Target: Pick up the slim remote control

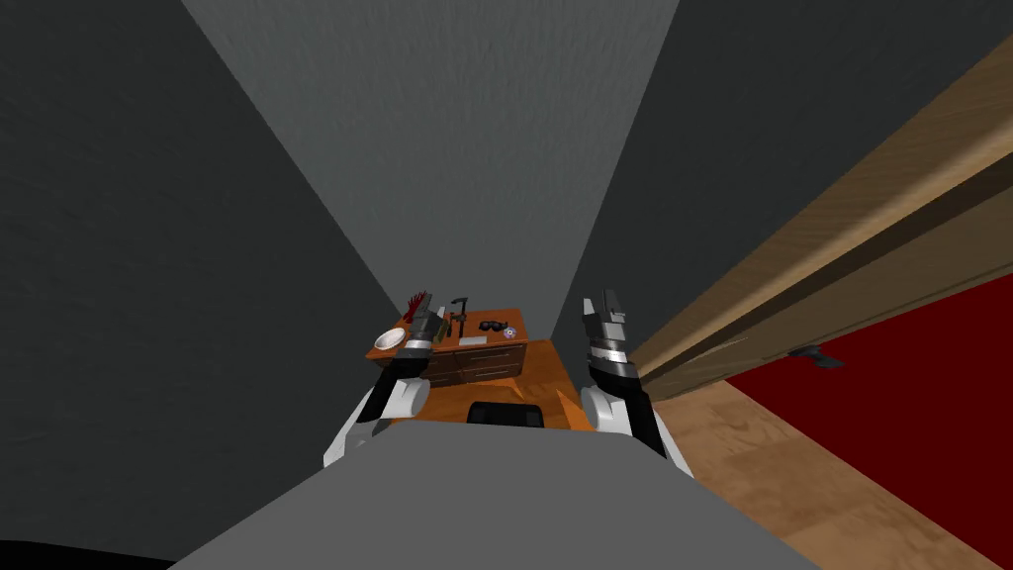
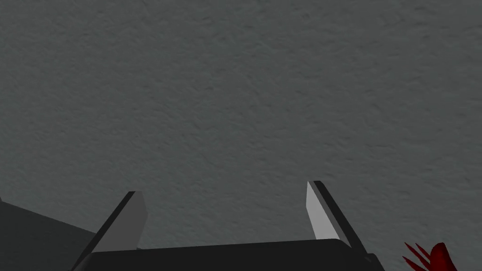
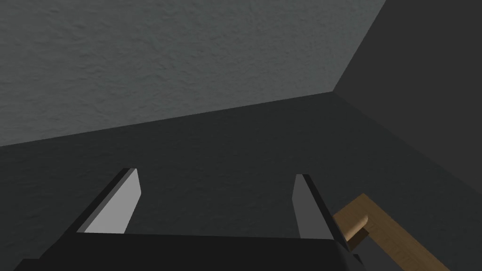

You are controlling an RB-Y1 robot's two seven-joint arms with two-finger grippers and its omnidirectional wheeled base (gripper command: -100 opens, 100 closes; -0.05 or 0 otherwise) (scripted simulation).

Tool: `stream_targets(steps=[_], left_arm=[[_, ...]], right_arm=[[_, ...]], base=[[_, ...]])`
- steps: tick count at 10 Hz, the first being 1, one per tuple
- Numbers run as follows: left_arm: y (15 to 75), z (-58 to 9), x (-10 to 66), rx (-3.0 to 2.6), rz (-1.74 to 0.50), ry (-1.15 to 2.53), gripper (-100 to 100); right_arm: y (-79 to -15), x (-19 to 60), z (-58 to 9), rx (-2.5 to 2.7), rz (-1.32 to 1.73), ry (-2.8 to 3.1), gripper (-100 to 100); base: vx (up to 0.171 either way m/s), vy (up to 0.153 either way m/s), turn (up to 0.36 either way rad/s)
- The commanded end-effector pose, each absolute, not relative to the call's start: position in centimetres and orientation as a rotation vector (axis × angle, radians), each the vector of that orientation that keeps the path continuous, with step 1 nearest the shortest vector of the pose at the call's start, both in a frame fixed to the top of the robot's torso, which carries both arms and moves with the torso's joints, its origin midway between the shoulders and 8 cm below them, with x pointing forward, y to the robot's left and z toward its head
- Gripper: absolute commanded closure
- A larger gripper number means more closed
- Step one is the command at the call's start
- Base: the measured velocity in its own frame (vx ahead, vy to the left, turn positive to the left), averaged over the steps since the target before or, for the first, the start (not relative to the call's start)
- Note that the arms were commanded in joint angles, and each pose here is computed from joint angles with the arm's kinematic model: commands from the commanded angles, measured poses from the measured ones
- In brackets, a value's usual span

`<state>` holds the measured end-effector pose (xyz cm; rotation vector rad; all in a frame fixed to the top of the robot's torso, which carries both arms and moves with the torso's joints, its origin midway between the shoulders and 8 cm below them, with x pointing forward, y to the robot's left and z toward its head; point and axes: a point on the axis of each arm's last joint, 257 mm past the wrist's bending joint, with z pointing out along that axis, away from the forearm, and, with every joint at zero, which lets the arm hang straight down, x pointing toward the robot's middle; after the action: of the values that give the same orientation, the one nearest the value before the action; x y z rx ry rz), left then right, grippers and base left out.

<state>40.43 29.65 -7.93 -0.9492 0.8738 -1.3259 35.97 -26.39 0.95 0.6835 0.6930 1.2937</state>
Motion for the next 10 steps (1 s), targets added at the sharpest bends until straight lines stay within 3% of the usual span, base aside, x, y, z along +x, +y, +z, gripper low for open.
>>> stream_targets(steps=[1,10], left_arm=[[30.4,-8.9,40.9,-0.989,-1.321,0.894,-100],[33.6,-19.4,42.4,-1.345,-1.264,1.018,-100]], right_arm=[[-26.4,36.0,0.9,0.683,1.294,0.693,0],[-26.4,36.0,0.9,0.684,1.294,0.693,0]], base=[[0.02,0.028,-0.149],[0.017,0.037,-0.222]])
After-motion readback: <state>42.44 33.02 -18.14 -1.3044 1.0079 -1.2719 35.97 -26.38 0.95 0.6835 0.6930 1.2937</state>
